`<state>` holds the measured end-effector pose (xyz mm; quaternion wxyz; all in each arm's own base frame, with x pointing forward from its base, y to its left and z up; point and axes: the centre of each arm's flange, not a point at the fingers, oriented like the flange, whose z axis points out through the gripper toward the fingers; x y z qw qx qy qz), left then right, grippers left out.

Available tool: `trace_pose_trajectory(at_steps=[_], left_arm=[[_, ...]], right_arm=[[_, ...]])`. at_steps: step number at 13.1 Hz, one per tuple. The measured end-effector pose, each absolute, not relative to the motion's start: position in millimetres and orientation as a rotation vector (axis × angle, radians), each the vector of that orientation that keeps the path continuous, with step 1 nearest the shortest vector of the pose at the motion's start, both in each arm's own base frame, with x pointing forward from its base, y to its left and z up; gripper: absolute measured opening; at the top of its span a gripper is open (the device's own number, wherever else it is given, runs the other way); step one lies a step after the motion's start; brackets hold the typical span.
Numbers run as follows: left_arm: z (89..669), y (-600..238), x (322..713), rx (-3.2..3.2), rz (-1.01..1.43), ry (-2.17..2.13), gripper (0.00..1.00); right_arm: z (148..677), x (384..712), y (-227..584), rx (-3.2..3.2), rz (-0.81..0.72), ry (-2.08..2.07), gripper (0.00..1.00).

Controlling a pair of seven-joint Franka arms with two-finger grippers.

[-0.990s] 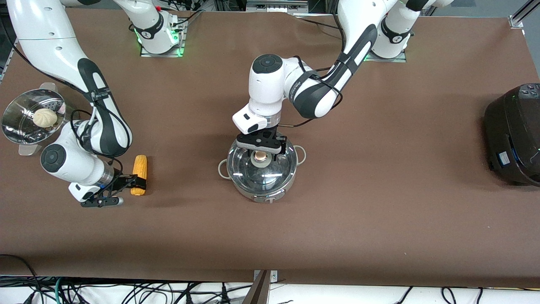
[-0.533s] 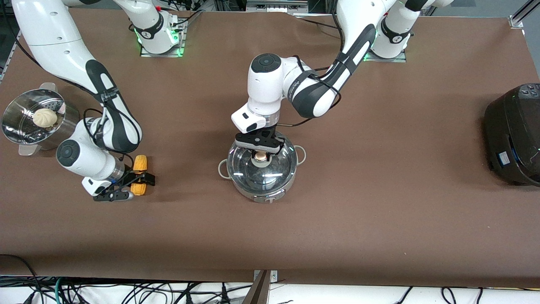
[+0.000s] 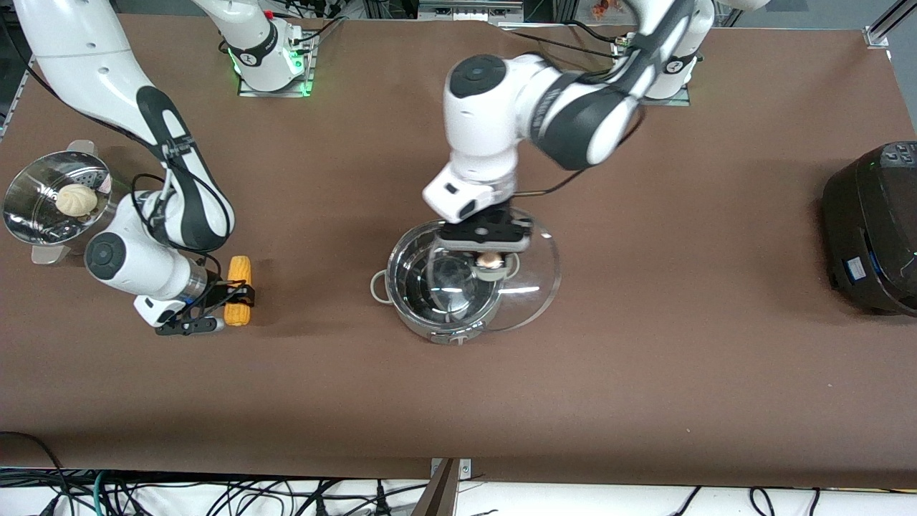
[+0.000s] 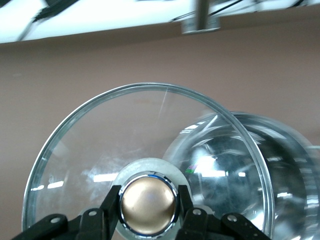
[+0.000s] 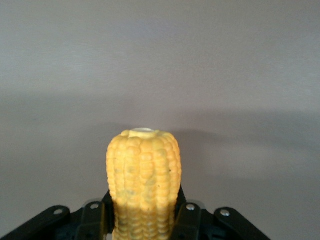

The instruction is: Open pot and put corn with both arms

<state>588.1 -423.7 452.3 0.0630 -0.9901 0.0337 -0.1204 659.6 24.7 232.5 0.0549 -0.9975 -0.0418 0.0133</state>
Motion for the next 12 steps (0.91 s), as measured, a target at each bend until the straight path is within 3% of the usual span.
trace_pose_trajectory(at_steps=[4,5,9,10,12], left_arm=[[431,-238,654,-2.949,0.029,0.337,0.5],[408,-197,658,-2.928,0.139,0.412,0.5],[287,-106,640,-2.942,0.283,0.526,0.5],[267,-103,631,-2.949,0.287,0.533,0.54],[269,-103,625,-2.946,0.293,0.538,0.73]], right_arm=[[330,663,59,-2.994,0.052,-0.162,0.38],[355,662,89,-2.977,0.038,-0.128,0.33],[433,642,260,-2.925,-0.049,0.002,0.33],[438,636,299,-2.922,-0.065,-0.002,0.33],[431,628,368,-2.901,-0.075,0.013,0.33]])
